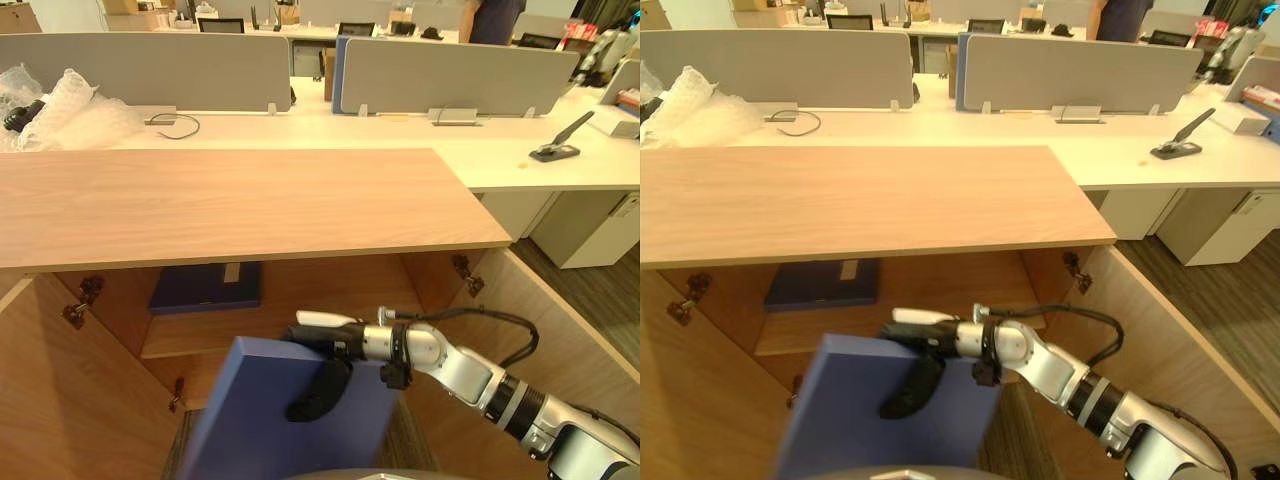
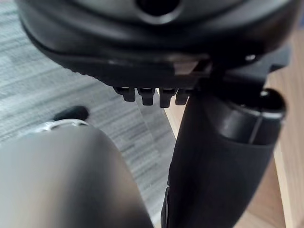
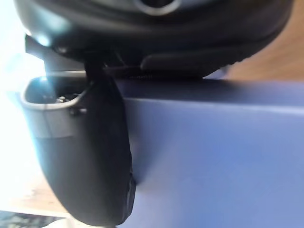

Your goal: Walk over to the cabinet, pick up the folder, carry it to the office cabinet, place the folder inside the office cabinet, then close the office cabinet door

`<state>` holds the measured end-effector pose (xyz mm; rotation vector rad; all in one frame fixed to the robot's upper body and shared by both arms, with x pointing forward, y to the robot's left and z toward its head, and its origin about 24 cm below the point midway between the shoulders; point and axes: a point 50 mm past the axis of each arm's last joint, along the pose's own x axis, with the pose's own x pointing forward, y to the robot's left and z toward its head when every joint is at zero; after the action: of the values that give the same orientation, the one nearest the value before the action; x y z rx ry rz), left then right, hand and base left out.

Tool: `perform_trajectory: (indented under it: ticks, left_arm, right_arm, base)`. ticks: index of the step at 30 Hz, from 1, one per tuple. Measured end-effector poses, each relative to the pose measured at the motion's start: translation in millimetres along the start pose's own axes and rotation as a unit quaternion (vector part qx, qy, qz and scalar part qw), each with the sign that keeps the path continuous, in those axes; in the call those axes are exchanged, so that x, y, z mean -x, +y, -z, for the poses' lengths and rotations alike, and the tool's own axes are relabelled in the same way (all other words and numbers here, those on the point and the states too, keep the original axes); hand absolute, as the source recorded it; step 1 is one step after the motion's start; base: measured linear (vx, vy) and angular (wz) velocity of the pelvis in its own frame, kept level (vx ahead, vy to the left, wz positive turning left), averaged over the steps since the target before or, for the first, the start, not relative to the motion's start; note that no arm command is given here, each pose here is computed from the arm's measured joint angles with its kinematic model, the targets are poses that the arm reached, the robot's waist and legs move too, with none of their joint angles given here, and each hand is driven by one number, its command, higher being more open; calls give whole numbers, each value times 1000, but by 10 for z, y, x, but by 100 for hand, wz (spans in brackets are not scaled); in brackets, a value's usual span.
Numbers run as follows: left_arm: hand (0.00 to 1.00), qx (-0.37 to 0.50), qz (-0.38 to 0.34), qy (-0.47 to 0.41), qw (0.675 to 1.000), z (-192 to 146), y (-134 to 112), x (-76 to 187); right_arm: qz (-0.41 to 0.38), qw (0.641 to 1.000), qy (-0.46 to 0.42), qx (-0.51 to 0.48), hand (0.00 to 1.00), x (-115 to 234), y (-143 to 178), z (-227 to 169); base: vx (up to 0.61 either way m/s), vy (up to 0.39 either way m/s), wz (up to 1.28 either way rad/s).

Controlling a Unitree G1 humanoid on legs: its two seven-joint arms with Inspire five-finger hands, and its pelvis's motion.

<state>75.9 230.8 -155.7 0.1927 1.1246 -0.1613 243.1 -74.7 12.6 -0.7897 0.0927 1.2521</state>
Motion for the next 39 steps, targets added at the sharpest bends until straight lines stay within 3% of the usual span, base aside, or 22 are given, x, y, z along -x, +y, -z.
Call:
perform_trajectory:
  ticks: [7,10,13,14,16,18,19,21,26,32,33,34,39]
  left_arm:
    - [100,23,-60,2,998,-41,-19,-38]
    - [100,41,-69,-3,997,-65,-56,-53]
    - [100,66,-75,-6,995,-62,-104,-60]
    - [100,74,-77,-7,994,-60,-119,-59]
    - [100,79,-81,-13,993,-52,-116,-44]
    - [100,105,-91,-11,990,-13,-103,-28]
    - [100,111,-94,-11,989,-6,-103,-26]
    - [100,128,-100,-11,987,-2,-117,-27]
    - [100,157,-115,-13,981,37,-105,-4]
    - [100,196,-131,-12,972,102,-107,28]
    - [100,206,-131,-17,970,83,-111,24]
    - [100,209,-132,-21,969,63,-103,24]
    - [100,232,-127,-93,960,-390,-103,-60]
  right_arm:
    - [-61,969,193,143,0,-138,331,635]
    - [-45,965,246,79,0,-122,379,868]
    - [73,951,292,-66,0,78,202,1110]
    - [144,932,292,-159,0,189,134,1206]
    - [270,868,261,-325,0,334,50,1324]
    - [407,722,163,-535,0,418,-26,1386]
    - [430,686,135,-571,0,422,-59,1381]
    - [486,558,39,-672,0,483,-172,1386]
    - [531,358,-131,-756,0,566,-331,1357]
    - [571,215,-222,-761,0,780,-415,1434]
    - [581,165,-238,-761,0,836,-520,1451]
    - [582,143,-245,-762,0,859,-579,1450]
    - [559,68,-355,-747,0,1120,-1389,1133]
  base:
    - [-13,-4,6]
    - [-56,-13,20]
    - [-64,7,35]
    - [-50,29,27]
    - [-27,29,21]
    - [8,11,3]
    - [32,17,0]
    - [24,17,4]
    - [5,22,9]
    - [-29,33,5]
    - [-41,50,3]
    - [-55,60,4]
    - [-100,38,10]
